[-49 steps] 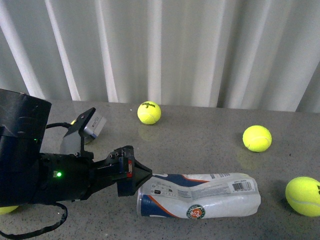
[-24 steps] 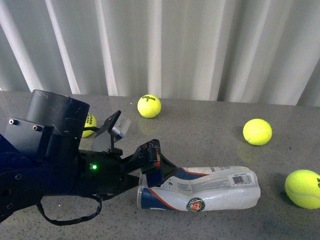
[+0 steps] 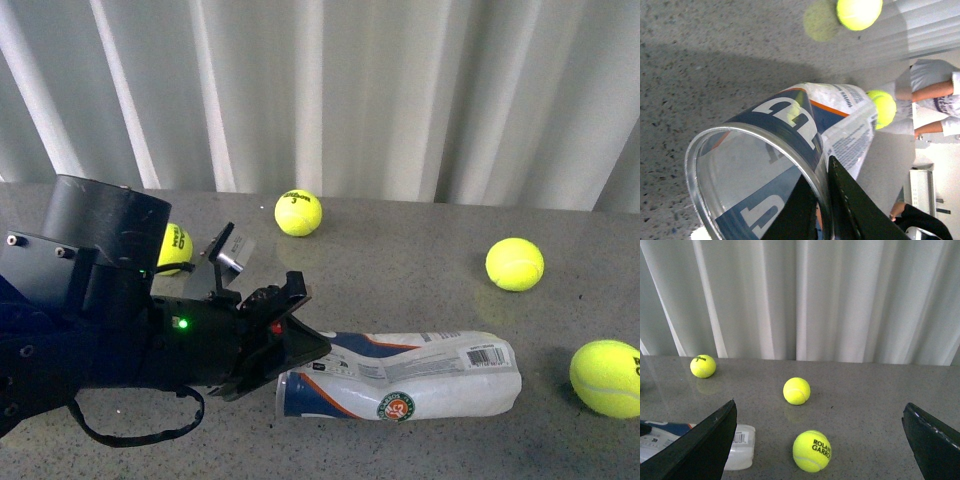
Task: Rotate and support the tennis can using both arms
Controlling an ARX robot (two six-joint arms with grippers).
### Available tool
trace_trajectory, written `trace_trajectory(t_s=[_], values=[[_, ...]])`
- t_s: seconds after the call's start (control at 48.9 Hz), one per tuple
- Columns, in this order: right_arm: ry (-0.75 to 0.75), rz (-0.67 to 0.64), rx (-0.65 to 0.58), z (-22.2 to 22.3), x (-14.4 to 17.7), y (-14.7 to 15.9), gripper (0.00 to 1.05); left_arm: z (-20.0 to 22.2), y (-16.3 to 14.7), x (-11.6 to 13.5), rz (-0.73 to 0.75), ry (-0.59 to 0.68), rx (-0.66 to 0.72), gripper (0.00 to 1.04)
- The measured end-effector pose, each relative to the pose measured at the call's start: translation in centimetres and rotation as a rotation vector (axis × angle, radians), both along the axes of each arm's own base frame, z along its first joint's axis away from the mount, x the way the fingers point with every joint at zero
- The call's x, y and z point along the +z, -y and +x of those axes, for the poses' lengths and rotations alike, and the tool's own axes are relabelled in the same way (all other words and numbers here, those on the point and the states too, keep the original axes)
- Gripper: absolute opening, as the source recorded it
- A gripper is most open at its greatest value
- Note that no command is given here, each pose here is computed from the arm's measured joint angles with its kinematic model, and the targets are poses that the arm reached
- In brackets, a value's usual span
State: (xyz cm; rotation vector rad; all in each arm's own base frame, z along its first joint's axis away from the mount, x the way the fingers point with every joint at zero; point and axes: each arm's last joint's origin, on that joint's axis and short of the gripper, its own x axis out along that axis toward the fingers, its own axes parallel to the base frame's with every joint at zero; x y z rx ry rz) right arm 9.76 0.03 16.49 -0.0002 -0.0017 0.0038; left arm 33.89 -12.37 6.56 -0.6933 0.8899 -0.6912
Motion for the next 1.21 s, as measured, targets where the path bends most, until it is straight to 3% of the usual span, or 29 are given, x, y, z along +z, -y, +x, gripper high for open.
trace_trajectory(t_s=[0.164,0.266,0.43,0.532,0.655,0.798,0.942,1.208], values=[[0.0,0.0,0.0,0.0,0.0,0.0,0.98,0.0,-0.5,2.1,-0.006,0.007,0.017,0.04],[0.0,0.0,0.0,0.0,0.0,0.0,0.98,-0.4,-1.5,5.3,0.057,0.039,0.012,0.04],[0.0,0.0,0.0,0.0,0.0,0.0,0.98,-0.5,-2.2,15.8,0.41,0.356,-0.055,0.04],[0.0,0.0,0.0,0.0,0.0,0.0,0.98,-0.9,-1.4,20.2,0.589,0.509,-0.148,0.04],[0.0,0.0,0.0,0.0,0.0,0.0,0.98,-1.5,0.4,23.1,0.78,0.628,-0.288,0.04],[0.0,0.0,0.0,0.0,0.0,0.0,0.98,-2.4,2.6,23.3,0.96,0.677,-0.485,0.04],[0.0,0.0,0.0,0.0,0.0,0.0,0.98,-2.8,5.2,21.8,1.072,0.683,-0.69,0.04],[0.0,0.0,0.0,0.0,0.0,0.0,0.98,-2.3,7.5,19.2,1.217,0.695,-0.826,0.04]])
